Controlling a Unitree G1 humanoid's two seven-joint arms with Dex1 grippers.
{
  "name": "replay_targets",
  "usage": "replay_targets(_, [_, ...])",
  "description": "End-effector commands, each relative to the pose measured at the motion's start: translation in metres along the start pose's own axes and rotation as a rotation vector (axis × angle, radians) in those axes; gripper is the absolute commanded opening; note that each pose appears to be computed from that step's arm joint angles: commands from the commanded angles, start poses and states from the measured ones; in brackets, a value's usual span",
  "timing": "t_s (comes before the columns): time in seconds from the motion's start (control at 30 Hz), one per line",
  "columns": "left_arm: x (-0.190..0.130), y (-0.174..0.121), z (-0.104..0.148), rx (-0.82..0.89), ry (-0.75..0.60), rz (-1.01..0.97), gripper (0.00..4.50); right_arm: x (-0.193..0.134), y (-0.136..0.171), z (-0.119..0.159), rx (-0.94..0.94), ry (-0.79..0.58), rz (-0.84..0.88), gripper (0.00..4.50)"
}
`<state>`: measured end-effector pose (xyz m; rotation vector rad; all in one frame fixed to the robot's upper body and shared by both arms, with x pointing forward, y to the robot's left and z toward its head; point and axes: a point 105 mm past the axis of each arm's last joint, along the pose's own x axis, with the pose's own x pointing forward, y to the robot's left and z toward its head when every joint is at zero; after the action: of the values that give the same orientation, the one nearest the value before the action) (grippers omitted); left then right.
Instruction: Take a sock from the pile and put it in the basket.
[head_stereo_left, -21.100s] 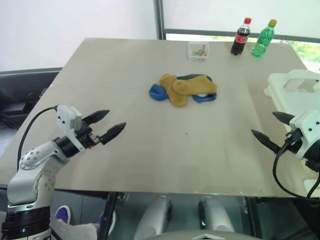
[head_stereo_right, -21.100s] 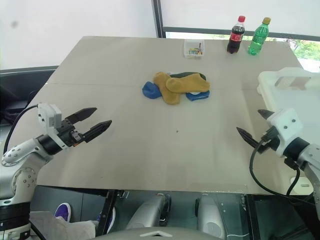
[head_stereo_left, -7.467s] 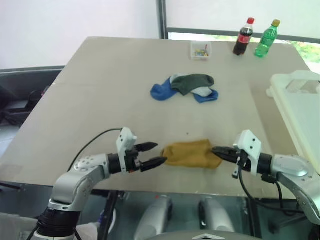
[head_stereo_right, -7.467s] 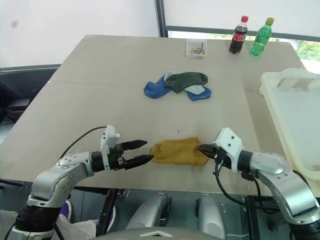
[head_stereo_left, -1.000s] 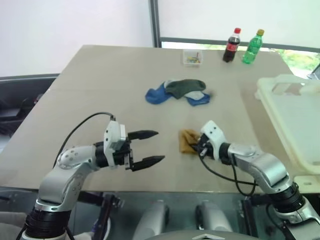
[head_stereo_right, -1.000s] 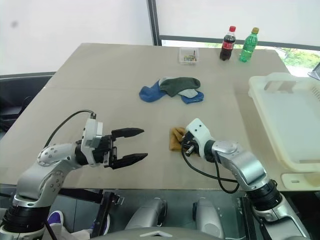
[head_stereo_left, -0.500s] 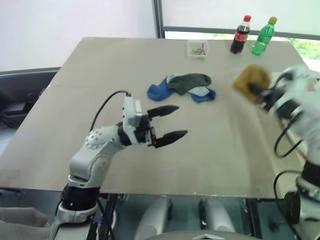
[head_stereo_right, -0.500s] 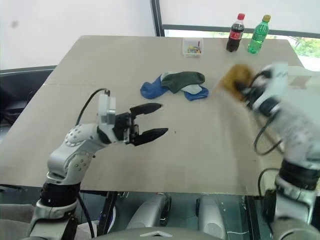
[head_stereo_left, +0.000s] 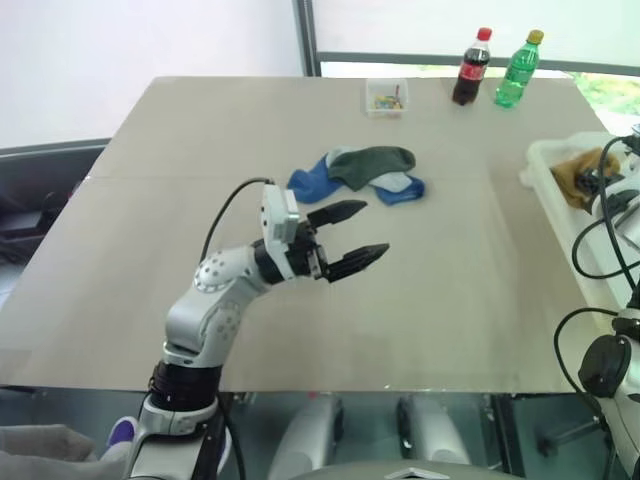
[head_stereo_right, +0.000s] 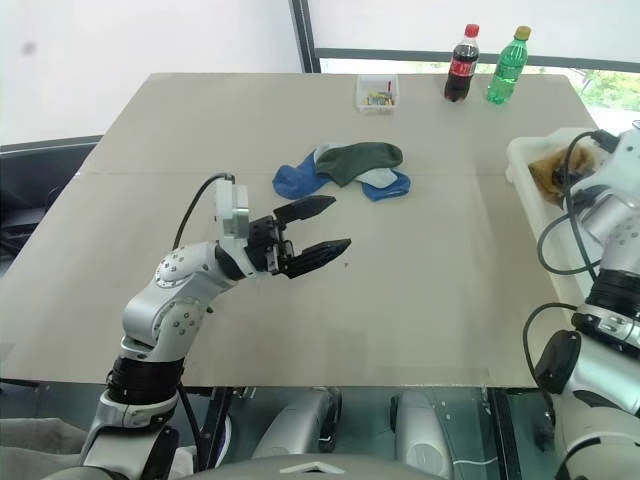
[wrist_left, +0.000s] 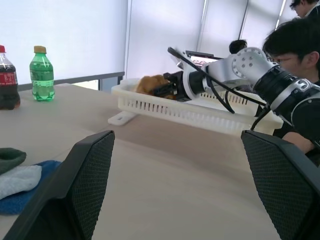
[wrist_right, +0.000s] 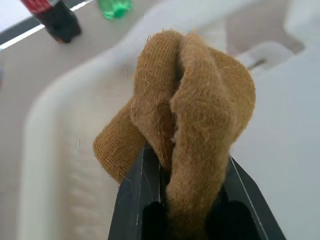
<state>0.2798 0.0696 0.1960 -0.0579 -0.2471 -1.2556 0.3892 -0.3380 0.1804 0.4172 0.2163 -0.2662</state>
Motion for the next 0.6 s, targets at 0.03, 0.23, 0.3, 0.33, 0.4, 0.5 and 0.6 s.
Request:
replay_targets(0.03, [0.004,-0.005,0.011,0.049,-0.030,-0.012,4.28,0.001,-0.005,0.016,0.036,-0.060,-0.011,0.25])
replay_targets(0.23, [0.005,-0.002,0.010,0.057,-0.035,0.001,4.28,-0.001,-0.010,0.014,0.032,-0.049,-0.015,3.05])
replay_targets(0.3, [0.004,-0.002,0.008,0.053,-0.035,0.003,4.28,-0.011,-0.011,0.016,0.029,-0.054,-0.013,4.08])
replay_targets(0.33, [0.003,-0.002,0.007,0.049,-0.033,0.006,4.28,-0.018,-0.012,0.017,0.026,-0.057,-0.006,4.48])
replay_targets(0.4, [-0.001,-0.001,0.004,0.044,-0.023,0.017,4.28,-0.033,-0.009,0.018,-0.011,-0.071,0.026,4.48])
replay_targets(0.5, [-0.010,0.004,-0.001,0.044,0.007,0.044,4.28,-0.061,-0.001,0.023,-0.099,-0.125,0.084,4.48])
replay_targets(0.6, [-0.018,0.009,-0.005,0.053,0.038,0.072,4.28,-0.089,0.018,0.033,-0.268,-0.215,0.164,4.48])
